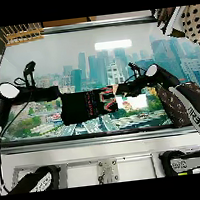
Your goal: Fold the clothes and pants, and hang the long-sleeved shirts on hangers.
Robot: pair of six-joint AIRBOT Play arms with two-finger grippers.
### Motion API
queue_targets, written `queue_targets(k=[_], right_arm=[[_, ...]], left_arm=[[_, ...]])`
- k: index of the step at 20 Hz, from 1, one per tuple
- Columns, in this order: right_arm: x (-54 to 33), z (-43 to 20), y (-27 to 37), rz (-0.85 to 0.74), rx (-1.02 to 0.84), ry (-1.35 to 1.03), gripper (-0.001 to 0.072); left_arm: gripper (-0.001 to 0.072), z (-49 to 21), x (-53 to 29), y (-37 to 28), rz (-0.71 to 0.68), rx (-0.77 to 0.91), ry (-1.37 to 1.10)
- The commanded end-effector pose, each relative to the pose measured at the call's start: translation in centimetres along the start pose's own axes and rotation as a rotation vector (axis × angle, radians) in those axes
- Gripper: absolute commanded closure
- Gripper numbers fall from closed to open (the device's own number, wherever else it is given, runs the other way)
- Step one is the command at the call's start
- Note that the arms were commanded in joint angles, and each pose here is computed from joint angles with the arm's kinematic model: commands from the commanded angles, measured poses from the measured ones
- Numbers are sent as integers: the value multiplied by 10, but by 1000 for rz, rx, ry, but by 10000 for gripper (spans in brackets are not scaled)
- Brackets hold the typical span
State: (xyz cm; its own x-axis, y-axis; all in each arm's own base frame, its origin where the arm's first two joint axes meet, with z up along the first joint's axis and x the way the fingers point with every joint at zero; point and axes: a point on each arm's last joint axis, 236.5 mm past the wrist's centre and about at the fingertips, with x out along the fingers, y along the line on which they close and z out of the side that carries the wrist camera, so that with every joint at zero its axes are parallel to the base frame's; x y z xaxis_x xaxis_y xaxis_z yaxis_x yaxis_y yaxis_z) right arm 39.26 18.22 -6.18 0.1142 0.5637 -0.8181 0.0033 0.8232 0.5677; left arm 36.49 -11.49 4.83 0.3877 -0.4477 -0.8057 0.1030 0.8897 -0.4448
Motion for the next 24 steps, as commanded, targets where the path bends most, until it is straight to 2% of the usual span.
queue_targets(k=[1,6,9,10,12,13,14,16,18,21,24], right_arm=[[17,-7,-24,63,76,27,-8],[62,-7,41,287,41,13,-8],[84,-12,70,325,24,-3,-8],[90,-14,75,315,17,-12,30],[96,-14,81,303,-4,-28,461],[95,-14,84,308,-34,-29,626],[89,-11,86,310,-60,-39,701],[60,8,74,255,-92,-90,701],[5,41,37,128,-64,-191,701],[-113,80,-33,-44,40,-418,701],[-219,79,-99,-168,170,-601,701]], left_arm=[[699,-24,8,-16,-15,45,-2],[699,-29,12,-32,-37,83,-1],[699,-24,12,-33,-36,64,-22],[699,-25,12,-33,-36,56,-21],[699,-24,12,-33,-36,56,-21],[699,-25,12,-33,-36,53,-20],[699,-25,12,-33,-36,46,-19],[699,-26,12,-33,-37,38,-14],[699,-26,12,-33,-37,39,-14],[699,-26,13,-33,-36,39,-14],[699,-26,13,-33,-36,39,-16]])
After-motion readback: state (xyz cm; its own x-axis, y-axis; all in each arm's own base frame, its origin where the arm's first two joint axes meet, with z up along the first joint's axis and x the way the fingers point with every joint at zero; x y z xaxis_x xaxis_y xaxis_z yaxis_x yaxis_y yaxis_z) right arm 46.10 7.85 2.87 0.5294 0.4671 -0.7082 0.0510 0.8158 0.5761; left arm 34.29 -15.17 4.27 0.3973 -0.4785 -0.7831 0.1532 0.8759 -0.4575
